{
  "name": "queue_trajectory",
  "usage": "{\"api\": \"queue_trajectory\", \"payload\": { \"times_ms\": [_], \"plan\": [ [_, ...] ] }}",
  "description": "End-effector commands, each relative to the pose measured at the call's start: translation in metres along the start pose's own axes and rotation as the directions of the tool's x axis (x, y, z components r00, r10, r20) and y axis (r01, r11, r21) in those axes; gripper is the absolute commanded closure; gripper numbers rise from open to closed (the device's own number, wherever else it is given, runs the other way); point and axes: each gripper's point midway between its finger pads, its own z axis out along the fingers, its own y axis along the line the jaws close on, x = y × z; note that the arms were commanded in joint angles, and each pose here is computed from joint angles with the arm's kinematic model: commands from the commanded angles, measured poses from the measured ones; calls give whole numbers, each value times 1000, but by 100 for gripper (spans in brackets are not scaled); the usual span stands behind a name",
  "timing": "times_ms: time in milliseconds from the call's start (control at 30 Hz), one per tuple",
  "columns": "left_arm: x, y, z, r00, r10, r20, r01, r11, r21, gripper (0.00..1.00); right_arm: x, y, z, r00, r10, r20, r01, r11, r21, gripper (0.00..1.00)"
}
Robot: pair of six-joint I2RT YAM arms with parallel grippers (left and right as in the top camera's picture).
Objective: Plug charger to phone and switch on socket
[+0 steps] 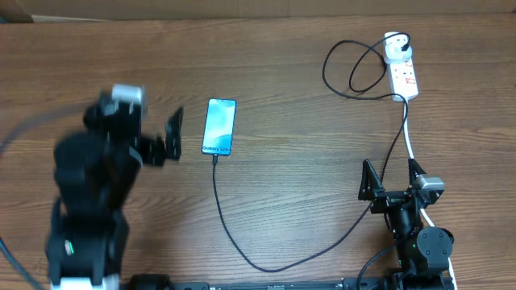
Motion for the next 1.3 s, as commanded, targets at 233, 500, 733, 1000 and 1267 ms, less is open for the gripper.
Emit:
{"api": "queue_trajectory", "payload": {
  "times_ms": [233,500,733,1000,1267],
  "plan": [
    [87,-5,-20,980,46,195,-42,999,-28,0,1,-1,0,1000,1,9,-1,1000,7,0],
    [109,-6,-25,958,68,277,-57,997,-47,1,1,-1,0,1000,1,9,-1,1000,7,0],
    [119,-7,-23,938,91,334,-76,995,-59,0,1,-1,0,1000,1,9,-1,1000,7,0],
    [135,-7,-15,945,126,301,-110,992,-68,0,1,-1,0,1000,1,9,-1,1000,7,0],
    [168,-7,-1,965,146,217,-137,989,-57,0,1,-1,0,1000,1,9,-1,1000,7,0]
  ]
}}
